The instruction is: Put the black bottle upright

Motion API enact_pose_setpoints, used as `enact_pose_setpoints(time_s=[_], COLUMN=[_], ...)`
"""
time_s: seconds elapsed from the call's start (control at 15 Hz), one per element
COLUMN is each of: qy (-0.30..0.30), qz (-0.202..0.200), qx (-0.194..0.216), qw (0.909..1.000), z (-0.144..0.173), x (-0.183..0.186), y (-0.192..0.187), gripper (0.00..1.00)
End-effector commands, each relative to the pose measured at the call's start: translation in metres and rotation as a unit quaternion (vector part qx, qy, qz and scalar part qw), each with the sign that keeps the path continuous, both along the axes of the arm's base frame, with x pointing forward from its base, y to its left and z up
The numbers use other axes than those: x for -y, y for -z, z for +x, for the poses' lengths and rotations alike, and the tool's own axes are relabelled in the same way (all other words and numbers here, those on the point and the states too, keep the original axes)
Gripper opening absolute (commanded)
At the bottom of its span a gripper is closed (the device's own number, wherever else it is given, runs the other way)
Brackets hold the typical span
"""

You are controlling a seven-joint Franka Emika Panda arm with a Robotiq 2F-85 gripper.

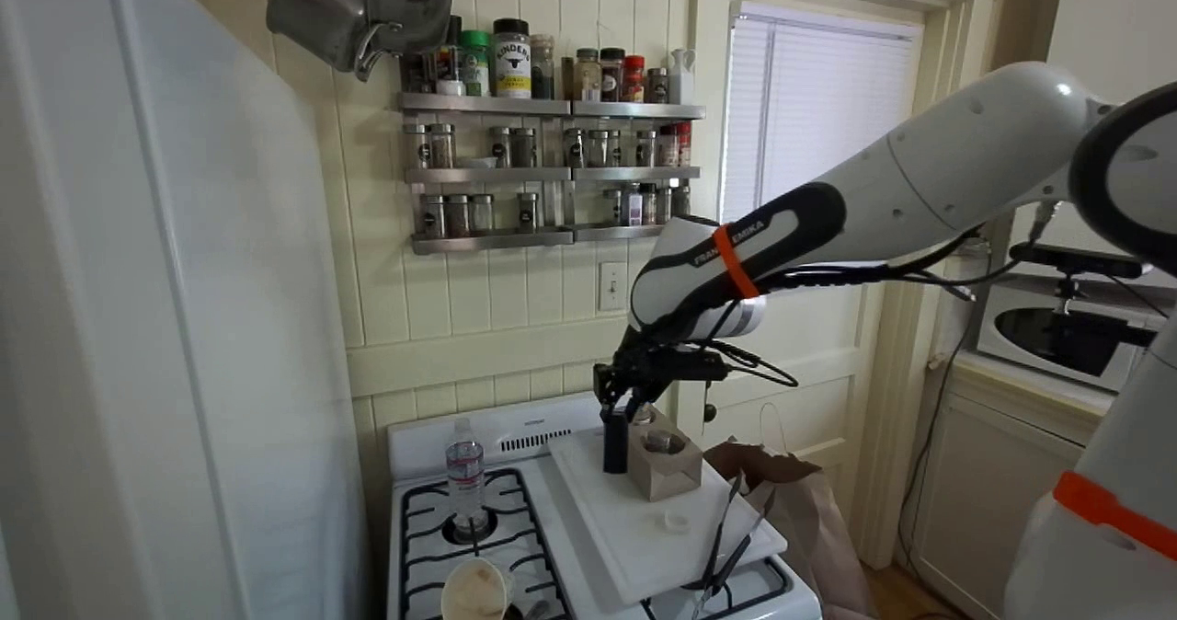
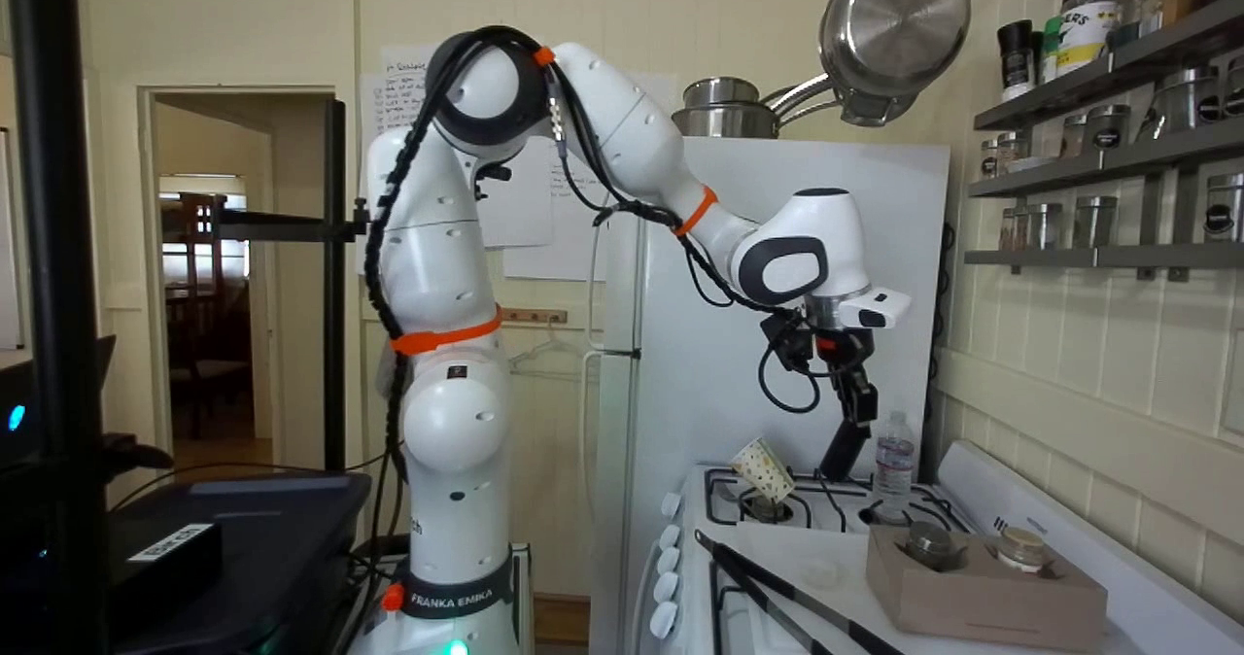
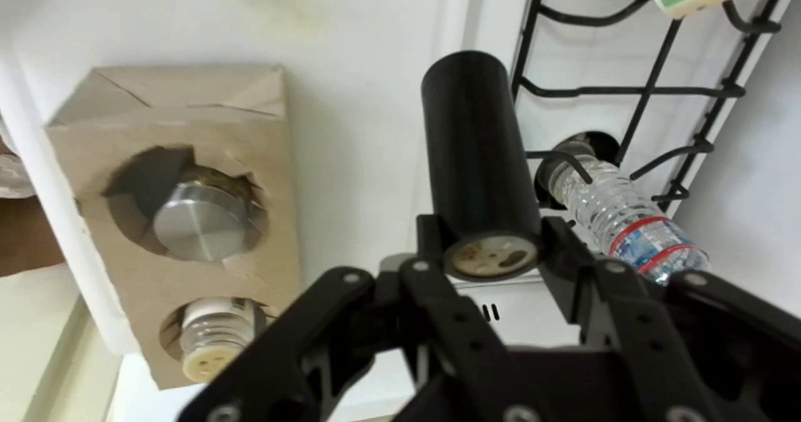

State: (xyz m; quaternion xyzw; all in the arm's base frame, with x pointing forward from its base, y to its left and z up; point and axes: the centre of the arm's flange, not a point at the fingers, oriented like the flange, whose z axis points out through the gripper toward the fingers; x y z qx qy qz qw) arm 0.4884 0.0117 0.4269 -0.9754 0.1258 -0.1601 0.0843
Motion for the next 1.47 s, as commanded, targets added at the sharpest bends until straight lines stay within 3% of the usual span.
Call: enact_pose_setpoints(time_s=[0.0, 0.07, 0.2, 0.27, 0.47, 0.6, 0.87, 1.4], qy=[0.000, 0.000, 0.000, -0.001, 0.037, 0.041, 0.054, 0.087], qz=[0.006, 0.008, 0.007, 0.007, -0.068, -0.087, -0.109, -0.130], qx=[0.001, 0.004, 0.008, 0.007, 0.057, 0.079, 0.071, 0.062], qw=[1.0000, 1.0000, 0.9999, 1.0000, 0.9954, 0.9922, 0.9901, 0.9858], z=[-0.015, -0.025, -0.024, -0.022, -0.025, -0.025, -0.020, -0.001], x=[0.009, 0.016, 0.016, 0.013, -0.012, -0.026, -0.040, -0.020], y=[0.000, -0.001, -0.006, -0.005, 0.010, 0.020, 0.046, 0.076], gripper=[0.18, 0.43, 0.43, 0.18, 0.18, 0.18, 0.18, 0.18])
